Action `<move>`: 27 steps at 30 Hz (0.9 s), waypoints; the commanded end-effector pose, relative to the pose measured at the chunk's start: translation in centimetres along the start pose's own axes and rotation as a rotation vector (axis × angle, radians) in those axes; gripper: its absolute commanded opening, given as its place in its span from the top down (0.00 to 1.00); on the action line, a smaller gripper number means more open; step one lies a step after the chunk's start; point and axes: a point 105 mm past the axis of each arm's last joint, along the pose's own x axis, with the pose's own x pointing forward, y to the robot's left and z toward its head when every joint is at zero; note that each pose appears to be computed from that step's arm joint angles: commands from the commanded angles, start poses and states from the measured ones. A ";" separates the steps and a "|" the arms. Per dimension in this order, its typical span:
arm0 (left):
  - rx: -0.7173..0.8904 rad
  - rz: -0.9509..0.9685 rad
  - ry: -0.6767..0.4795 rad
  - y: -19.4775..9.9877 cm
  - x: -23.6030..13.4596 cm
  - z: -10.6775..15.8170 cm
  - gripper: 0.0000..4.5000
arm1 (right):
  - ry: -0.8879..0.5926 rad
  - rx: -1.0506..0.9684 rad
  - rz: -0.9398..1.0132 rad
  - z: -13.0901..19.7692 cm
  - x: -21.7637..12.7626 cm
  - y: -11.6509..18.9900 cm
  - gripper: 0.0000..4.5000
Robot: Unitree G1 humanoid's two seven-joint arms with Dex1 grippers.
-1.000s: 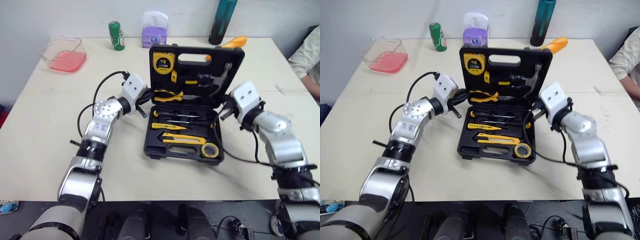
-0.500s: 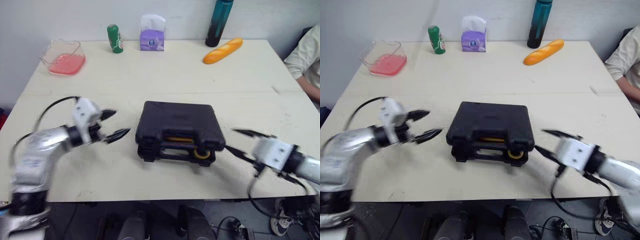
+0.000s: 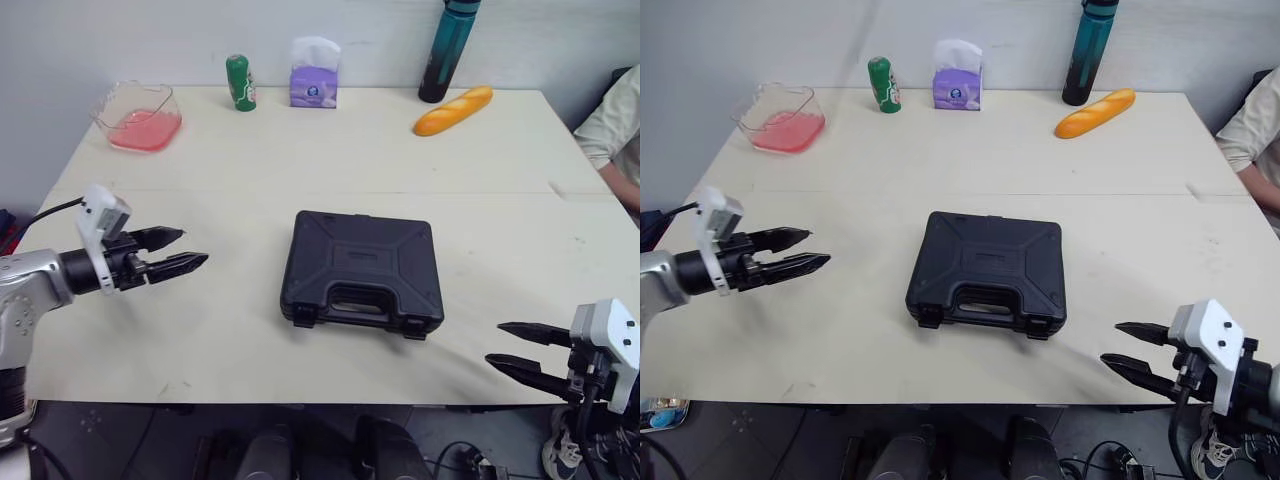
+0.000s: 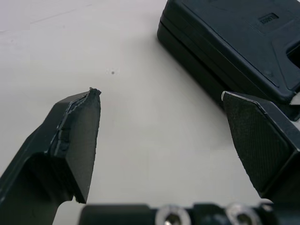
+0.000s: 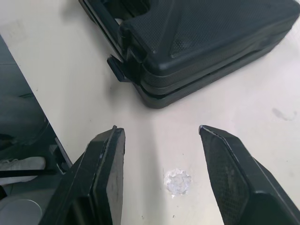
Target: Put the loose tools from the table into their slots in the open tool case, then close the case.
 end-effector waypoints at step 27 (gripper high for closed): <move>0.282 -0.085 -0.010 -0.9 20.4 3.9 0.99 | 0.084 -0.078 0.167 -3.4 8.5 -0.2 1.00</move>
